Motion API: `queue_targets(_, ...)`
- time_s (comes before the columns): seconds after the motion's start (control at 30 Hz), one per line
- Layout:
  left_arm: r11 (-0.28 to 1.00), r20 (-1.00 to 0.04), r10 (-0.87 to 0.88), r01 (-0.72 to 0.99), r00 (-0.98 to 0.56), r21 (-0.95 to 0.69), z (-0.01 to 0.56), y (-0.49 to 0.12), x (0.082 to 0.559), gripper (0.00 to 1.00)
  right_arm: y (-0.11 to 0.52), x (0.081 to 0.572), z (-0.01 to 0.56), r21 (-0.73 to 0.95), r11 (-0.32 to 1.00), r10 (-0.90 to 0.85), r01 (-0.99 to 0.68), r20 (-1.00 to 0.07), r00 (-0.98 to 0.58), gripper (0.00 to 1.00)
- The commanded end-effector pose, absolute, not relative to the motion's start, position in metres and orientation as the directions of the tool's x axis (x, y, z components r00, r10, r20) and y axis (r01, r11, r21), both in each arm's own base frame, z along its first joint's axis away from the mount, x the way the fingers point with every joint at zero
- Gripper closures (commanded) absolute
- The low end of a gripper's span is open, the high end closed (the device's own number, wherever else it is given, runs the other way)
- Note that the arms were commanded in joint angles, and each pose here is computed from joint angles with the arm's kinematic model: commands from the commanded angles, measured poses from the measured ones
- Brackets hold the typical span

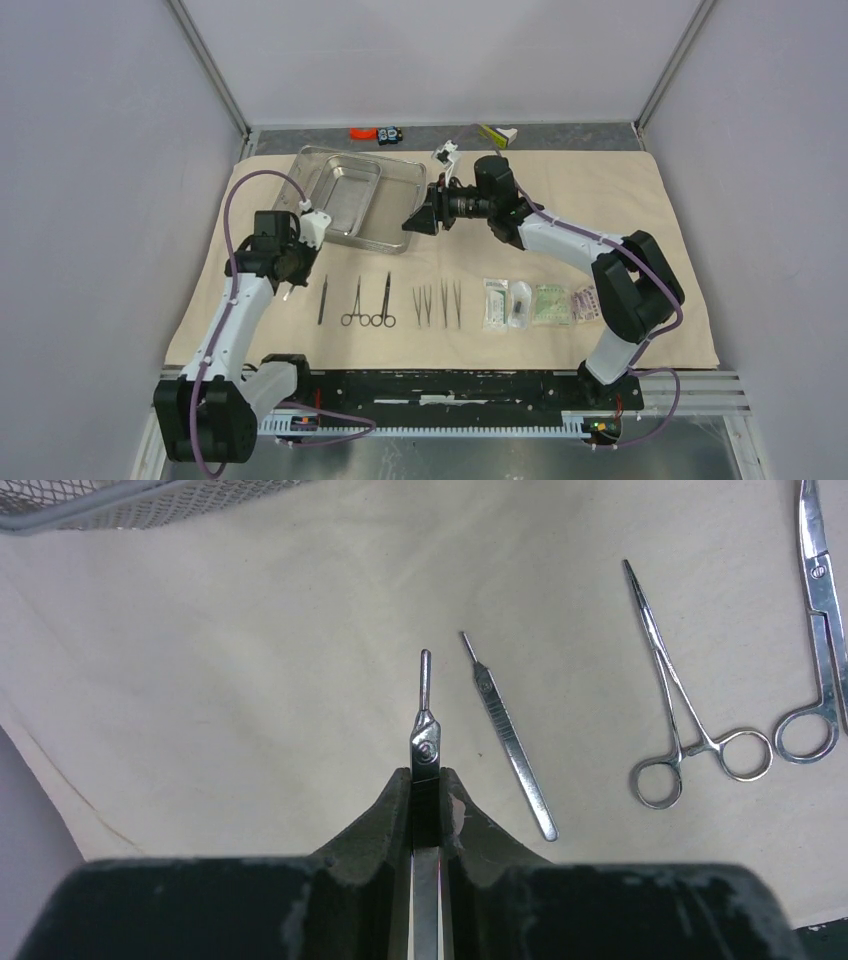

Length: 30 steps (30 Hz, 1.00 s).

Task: Open and lay out the surgical kit
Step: Place the medical item in the surgical kit.

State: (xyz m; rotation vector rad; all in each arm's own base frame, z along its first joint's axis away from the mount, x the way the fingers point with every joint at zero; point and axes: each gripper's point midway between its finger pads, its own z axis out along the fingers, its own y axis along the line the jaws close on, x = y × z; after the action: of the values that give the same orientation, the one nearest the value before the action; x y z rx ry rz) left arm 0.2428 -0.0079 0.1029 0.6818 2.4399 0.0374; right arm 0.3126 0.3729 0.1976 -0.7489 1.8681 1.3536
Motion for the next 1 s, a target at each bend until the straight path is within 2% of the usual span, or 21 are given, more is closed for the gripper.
queue_targets(0.0,0.915,-0.563,0.382,0.385,-0.733,0.121,0.105,-0.007,0.248,0.98,0.373,0.313,0.216,0.507,0.274,-0.014,-0.817,-0.847,-0.531,0.41)
queue_targets(0.4,0.951,-0.382,0.294,0.307,-0.876,0.029,0.046,0.015,0.254,0.98,0.366,0.32,0.207,0.443,0.331,-0.039,-0.833,-0.876,-0.481,0.41)
queue_targets(0.67,0.974,-0.397,0.206,0.225,-0.894,0.001,0.058,0.015,0.276,0.98,0.368,0.324,0.189,0.451,0.348,-0.064,-0.822,-0.863,-0.501,0.41)
queue_targets(0.97,0.985,-0.285,0.058,0.101,-0.957,-0.139,0.063,0.0,0.282,0.98,0.368,0.329,0.178,0.446,0.366,-0.087,-0.817,-0.857,-0.507,0.4)
